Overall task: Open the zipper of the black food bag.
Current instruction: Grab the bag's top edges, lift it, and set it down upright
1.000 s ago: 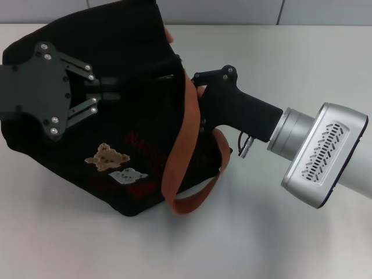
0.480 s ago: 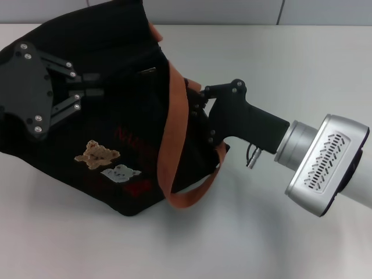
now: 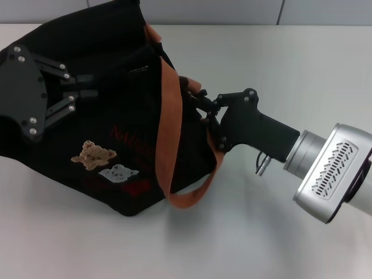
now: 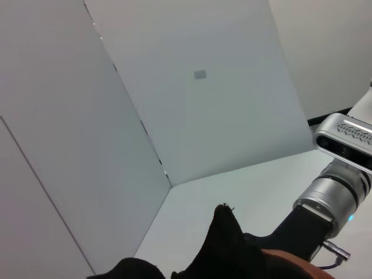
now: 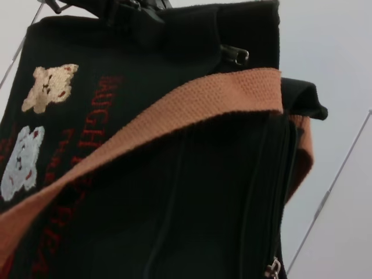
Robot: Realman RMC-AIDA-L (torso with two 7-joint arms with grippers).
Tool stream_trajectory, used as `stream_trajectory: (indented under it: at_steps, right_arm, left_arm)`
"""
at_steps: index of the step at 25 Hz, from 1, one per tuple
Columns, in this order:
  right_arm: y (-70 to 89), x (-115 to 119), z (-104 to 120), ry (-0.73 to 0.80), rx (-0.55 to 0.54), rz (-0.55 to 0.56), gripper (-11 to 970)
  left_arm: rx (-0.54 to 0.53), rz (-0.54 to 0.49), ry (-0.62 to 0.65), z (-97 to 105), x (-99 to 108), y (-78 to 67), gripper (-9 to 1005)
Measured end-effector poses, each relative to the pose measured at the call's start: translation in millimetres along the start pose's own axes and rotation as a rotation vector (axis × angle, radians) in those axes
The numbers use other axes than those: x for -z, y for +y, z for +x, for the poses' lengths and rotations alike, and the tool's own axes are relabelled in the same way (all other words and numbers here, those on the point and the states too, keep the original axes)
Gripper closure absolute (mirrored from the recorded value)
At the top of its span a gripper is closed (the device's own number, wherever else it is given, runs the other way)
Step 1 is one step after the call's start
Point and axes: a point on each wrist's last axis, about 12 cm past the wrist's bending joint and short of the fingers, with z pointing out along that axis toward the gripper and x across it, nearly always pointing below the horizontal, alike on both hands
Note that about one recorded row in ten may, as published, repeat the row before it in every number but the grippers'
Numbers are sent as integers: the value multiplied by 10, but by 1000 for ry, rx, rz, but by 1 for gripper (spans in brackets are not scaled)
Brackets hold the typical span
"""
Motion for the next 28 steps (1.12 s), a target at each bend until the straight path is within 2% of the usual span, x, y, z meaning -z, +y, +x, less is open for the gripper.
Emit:
stream_trajectory:
  at_steps: [17, 28]
  right_arm:
    - [28, 170, 119, 63, -10, 25, 960]
    - [-10, 202, 79, 21, -19, 67, 960]
  left_arm:
    - [21, -30, -4, 82, 84, -38, 894]
    - [27, -30, -18, 127, 68, -42, 893]
